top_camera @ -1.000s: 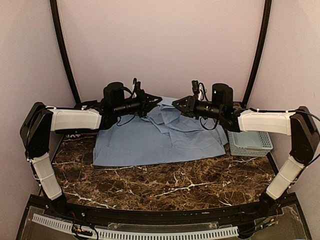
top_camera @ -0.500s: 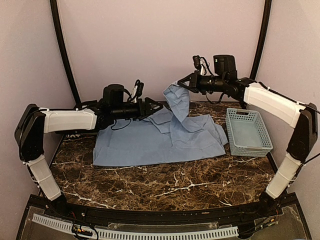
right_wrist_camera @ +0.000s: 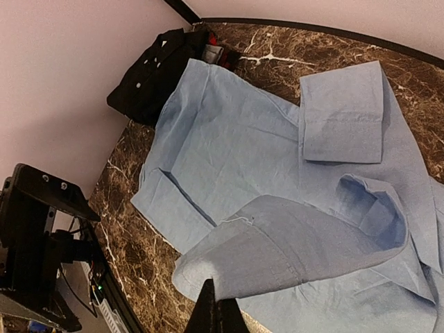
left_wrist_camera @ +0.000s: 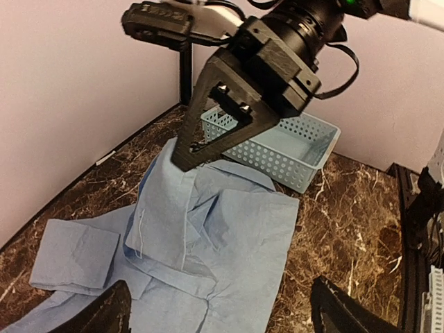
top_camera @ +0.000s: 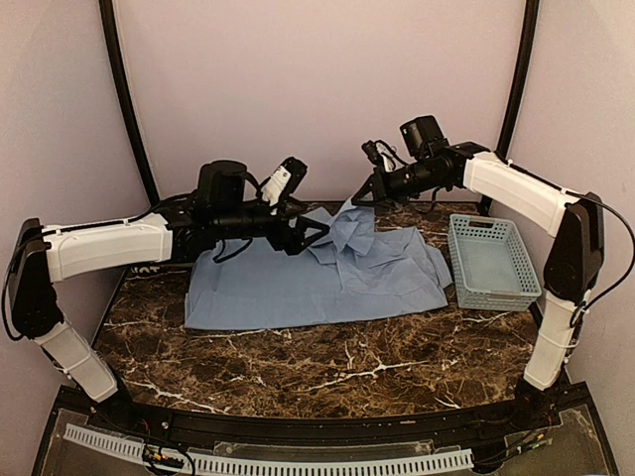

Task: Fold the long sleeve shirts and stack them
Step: Pass from the right arm to the left

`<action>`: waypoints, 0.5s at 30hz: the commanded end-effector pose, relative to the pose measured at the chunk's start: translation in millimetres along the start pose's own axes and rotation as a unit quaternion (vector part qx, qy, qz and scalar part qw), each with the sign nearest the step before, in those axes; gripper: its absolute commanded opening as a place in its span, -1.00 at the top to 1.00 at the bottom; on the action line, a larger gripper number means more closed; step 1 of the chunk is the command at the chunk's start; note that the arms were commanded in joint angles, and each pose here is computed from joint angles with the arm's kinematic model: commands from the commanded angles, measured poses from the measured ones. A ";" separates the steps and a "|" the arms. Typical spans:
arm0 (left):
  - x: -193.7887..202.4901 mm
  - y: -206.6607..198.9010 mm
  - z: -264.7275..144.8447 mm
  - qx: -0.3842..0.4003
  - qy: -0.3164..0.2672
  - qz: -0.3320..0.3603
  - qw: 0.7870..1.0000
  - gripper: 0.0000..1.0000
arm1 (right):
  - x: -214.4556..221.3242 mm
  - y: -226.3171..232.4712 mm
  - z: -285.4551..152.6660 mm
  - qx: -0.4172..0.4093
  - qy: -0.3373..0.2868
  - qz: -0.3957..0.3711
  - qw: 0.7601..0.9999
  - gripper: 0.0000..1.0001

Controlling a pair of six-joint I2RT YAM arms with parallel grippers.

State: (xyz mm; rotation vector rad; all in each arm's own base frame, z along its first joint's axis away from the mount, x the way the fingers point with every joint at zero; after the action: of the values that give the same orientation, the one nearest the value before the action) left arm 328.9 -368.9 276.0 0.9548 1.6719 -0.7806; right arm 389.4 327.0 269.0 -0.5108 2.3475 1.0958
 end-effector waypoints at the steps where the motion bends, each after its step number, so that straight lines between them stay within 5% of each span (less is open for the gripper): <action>1: 4.9 -15.4 -9.3 -0.013 0.037 0.179 0.983 -0.76 | 3.6 16.3 -7.9 -0.022 0.017 -0.035 0.999 1.00; 7: 7.4 -19.9 4.7 -0.016 0.072 0.259 0.963 -0.75 | 10.0 24.2 -8.0 -0.045 0.026 -0.035 0.998 1.00; 15: -8.8 -6.6 37.5 -0.048 0.068 0.255 0.963 -0.46 | 20.1 36.7 -1.2 -0.058 0.038 -0.040 0.997 1.00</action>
State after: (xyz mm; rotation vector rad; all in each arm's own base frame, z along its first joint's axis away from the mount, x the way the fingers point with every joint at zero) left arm 328.3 -398.9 266.8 1.3296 1.4743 -0.3467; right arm 366.0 338.4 269.0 -0.6399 2.3538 1.1690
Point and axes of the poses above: each gripper's point midway between its finger pads, its own z axis out along the fingers, its own y axis along the line the jaws close on, x = y × z, the point moved 1 cm from there along -z, back along the fingers, and after that the axes turned 3 degrees about z, right-handed, at the moved point
